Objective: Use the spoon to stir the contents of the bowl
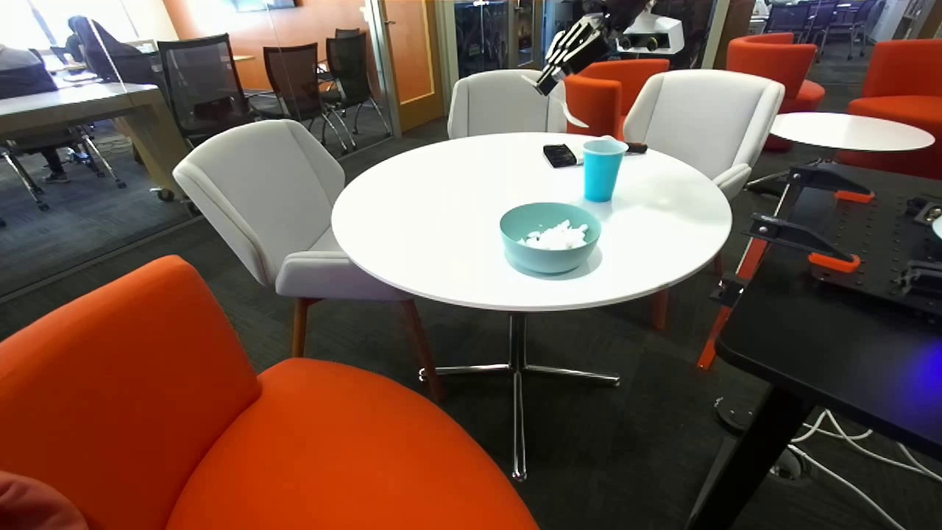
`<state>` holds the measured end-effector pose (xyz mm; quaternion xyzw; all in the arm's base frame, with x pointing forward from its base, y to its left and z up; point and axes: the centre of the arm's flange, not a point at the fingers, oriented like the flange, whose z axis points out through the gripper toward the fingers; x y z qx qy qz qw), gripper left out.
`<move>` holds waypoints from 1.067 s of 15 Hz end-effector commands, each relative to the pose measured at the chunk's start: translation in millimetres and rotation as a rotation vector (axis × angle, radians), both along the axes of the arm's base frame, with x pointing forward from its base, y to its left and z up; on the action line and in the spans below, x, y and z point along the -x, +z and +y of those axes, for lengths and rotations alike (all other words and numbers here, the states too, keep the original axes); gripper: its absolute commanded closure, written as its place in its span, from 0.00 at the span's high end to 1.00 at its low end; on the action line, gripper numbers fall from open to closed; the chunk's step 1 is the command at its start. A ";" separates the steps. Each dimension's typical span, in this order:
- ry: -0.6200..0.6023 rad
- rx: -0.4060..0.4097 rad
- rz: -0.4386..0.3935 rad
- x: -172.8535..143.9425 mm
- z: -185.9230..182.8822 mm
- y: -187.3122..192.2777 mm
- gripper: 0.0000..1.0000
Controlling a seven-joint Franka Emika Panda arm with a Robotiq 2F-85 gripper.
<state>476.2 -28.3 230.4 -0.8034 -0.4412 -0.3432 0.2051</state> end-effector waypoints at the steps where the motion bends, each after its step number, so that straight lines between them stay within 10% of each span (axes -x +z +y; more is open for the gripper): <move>1: 0.064 -0.074 0.040 -6.6 6.3 -25.6 0.03; 16: 0.305 -0.149 -0.014 -44.0 41.6 -81.6 0.03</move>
